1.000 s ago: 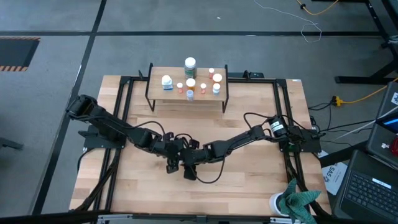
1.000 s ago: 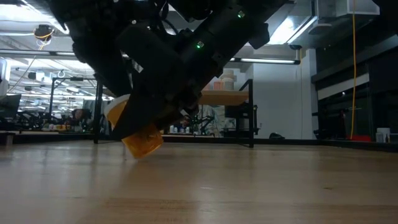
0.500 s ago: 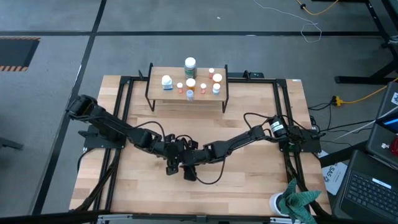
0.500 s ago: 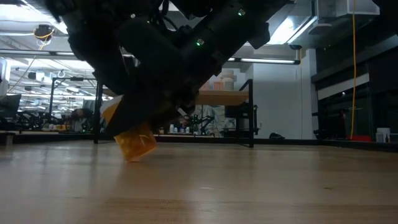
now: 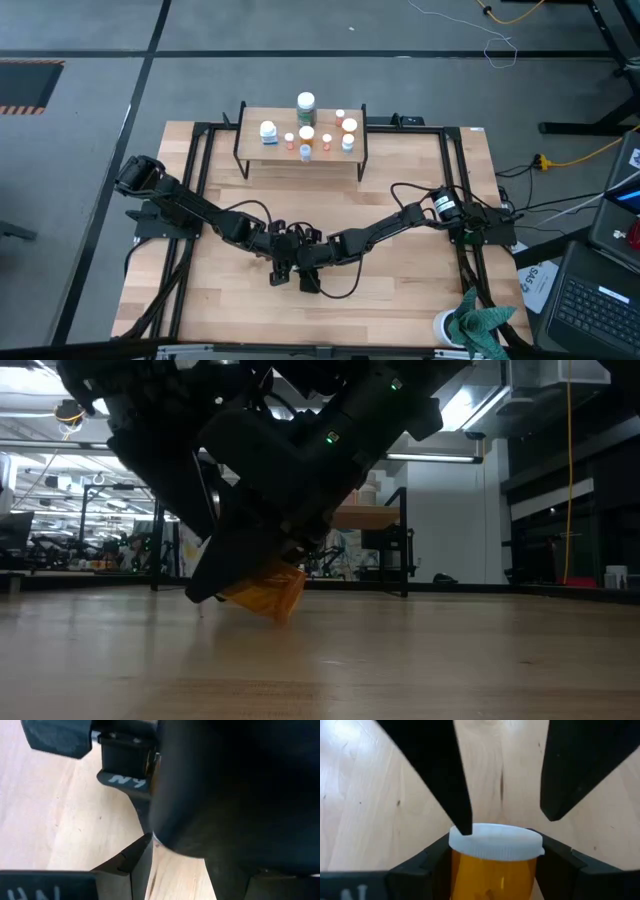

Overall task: Pick and place medicine bottles onto shelf by color
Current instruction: Put the orange pill bottle on the shelf

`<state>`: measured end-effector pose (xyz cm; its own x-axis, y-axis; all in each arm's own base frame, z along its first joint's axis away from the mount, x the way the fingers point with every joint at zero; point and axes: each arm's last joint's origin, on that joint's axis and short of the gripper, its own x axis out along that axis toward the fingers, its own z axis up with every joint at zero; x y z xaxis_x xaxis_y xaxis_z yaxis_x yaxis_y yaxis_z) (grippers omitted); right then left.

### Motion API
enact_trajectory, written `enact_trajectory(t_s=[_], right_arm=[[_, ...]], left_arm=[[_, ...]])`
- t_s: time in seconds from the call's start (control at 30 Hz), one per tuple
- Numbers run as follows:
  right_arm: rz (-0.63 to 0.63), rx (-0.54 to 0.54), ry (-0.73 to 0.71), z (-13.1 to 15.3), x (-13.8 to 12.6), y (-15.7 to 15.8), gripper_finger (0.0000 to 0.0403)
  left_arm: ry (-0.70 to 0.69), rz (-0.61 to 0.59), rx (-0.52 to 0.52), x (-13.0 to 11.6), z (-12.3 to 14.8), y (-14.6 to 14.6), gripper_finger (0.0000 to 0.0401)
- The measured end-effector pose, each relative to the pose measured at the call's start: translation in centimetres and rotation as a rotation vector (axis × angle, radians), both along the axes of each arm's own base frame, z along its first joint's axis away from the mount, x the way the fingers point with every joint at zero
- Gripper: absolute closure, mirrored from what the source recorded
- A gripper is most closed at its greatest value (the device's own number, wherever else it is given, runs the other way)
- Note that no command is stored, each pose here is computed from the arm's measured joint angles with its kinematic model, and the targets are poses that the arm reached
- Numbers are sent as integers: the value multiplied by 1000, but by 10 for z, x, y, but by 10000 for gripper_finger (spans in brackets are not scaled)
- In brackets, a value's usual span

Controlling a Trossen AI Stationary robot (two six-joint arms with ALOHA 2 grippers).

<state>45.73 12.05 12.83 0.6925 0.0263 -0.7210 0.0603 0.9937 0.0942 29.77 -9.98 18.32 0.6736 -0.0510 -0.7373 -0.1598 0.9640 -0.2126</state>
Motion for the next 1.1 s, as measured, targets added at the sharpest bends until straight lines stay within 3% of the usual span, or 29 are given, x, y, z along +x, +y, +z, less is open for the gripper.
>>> enact_trajectory(t_s=[0.2, 0.8, 1.1], right_arm=[[-52, 13, -65, 8, 4, 0, 177], [-79, -44, -86, 6, 4, -1, 178], [-127, -60, -260, 7, 6, -4, 178]], left_arm=[[-14, 2, 19, 8, 16, 1, 234], [2, 4, 52, 8, 17, 3, 234], [115, 28, 152, 8, 47, 6, 234]])
